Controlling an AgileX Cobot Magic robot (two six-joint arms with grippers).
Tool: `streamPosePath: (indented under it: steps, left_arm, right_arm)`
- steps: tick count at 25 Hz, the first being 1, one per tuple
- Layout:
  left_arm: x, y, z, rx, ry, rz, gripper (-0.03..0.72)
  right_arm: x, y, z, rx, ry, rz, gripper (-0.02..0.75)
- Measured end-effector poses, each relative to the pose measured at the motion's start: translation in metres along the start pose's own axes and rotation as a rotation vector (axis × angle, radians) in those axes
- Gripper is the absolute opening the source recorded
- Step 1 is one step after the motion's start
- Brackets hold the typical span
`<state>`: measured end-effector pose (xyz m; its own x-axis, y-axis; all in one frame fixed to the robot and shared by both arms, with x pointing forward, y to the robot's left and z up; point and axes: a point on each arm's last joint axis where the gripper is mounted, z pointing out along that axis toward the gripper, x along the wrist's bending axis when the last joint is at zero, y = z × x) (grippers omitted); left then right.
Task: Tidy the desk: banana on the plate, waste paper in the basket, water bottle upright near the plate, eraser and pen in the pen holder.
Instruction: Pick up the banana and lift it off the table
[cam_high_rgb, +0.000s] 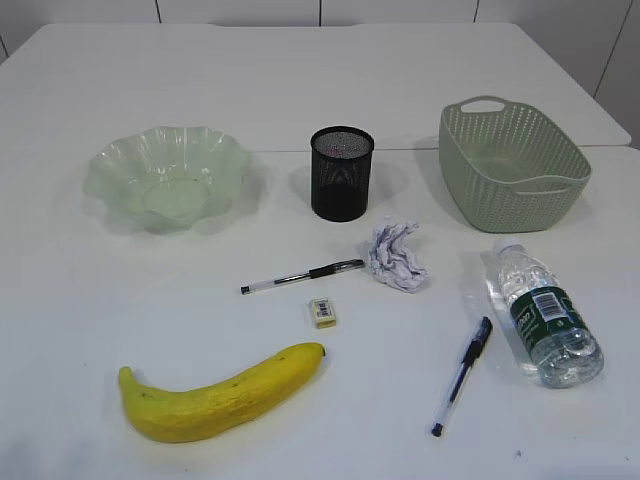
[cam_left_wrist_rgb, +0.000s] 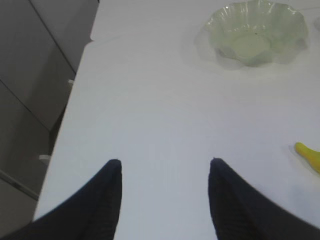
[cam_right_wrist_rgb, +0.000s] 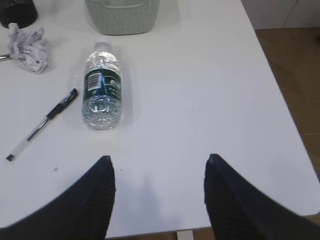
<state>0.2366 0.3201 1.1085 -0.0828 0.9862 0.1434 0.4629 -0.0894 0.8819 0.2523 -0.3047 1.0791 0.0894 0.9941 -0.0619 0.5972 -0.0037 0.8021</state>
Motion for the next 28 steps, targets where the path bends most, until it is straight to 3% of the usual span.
streamPosePath:
  steps: [6,11,18,24,28]
  left_arm:
    - [0.011,0.035,0.014,0.057,0.078,0.141,0.418]
    - [0.002,0.046,0.039,0.146,0.013,0.249,0.426]
    - [-0.015,0.052,0.059,0.205,-0.092,0.467,0.427]
    - [-0.033,0.058,0.067,0.178,-0.165,0.674,0.428]
    - [-0.049,0.06,0.072,0.171,-0.227,0.763,0.429]
  right_arm:
    - [-0.008,0.026,0.011,0.074,-0.086,0.01,0.43]
    - [-0.007,0.033,0.025,0.15,-0.084,0.036,0.431]
    - [-0.005,0.039,0.042,0.258,-0.065,0.044,0.431]
    - [-0.004,0.064,0.044,0.302,-0.046,0.057,0.431]
    - [-0.002,0.086,0.052,0.382,-0.027,0.069,0.432]
